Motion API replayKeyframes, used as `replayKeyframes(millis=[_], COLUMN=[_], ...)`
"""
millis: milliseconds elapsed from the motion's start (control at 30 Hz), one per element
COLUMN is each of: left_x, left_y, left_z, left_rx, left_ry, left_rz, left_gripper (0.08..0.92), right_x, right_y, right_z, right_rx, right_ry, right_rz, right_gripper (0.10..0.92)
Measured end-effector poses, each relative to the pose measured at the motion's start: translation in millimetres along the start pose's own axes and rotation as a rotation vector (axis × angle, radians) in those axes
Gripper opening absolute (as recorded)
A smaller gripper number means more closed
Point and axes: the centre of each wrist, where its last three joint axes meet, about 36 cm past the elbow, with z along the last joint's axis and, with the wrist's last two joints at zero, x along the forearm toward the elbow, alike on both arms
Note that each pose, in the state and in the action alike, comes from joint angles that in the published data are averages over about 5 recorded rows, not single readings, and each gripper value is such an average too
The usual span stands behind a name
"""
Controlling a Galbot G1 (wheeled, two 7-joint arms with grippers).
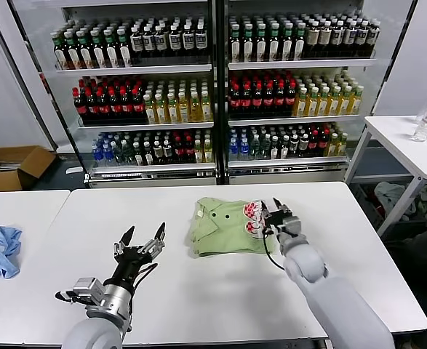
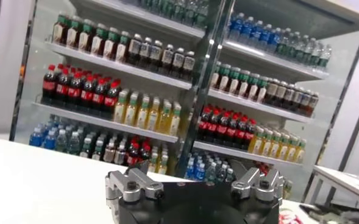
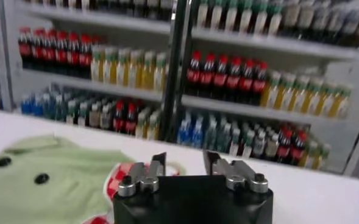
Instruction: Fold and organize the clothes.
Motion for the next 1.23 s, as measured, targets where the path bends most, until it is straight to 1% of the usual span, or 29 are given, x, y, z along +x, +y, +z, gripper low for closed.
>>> replayKeyframes(millis=[167,333,433,567,767,1067,1233], left_x=[10.6,21.9,28.1,35.1,43.1,51.5,54.7], left_y=[-6.9,-13.6,-15.7,-17.2,-19.1,-18.9,-19.8], left_z=[0.6,0.1,-0.6,-0.9,-1.5,-1.4,-0.2], left_rx=[-0.028,-0.053,-0.067,-0.087,-0.110,-0.127,-0.132], left_ry=[-0.008,-0.014,-0.016,-0.014,-0.012,-0.007,0.003], left_rz=[0.018,0.025,0.026,0.023,0.014,0.001,0.000], left_gripper=[0.822,0.823,0.823,0.823,0.822,0.823,0.823], right_x=[55.9,113.2,142.4,172.1,201.0,220.8,225.3], right_y=[-6.6,-9.0,-9.1,-8.5,-9.7,-9.3,-10.5], right_z=[3.4,5.3,7.1,5.6,-3.2,-12.7,-16.8], right_rx=[-0.030,-0.061,-0.070,-0.066,-0.051,-0.031,-0.022], right_ry=[-0.070,-0.114,-0.131,-0.158,-0.187,-0.199,-0.199], right_rz=[0.011,0.032,0.045,0.063,0.096,0.121,0.126], right_gripper=[0.623,0.764,0.811,0.822,0.823,0.823,0.823])
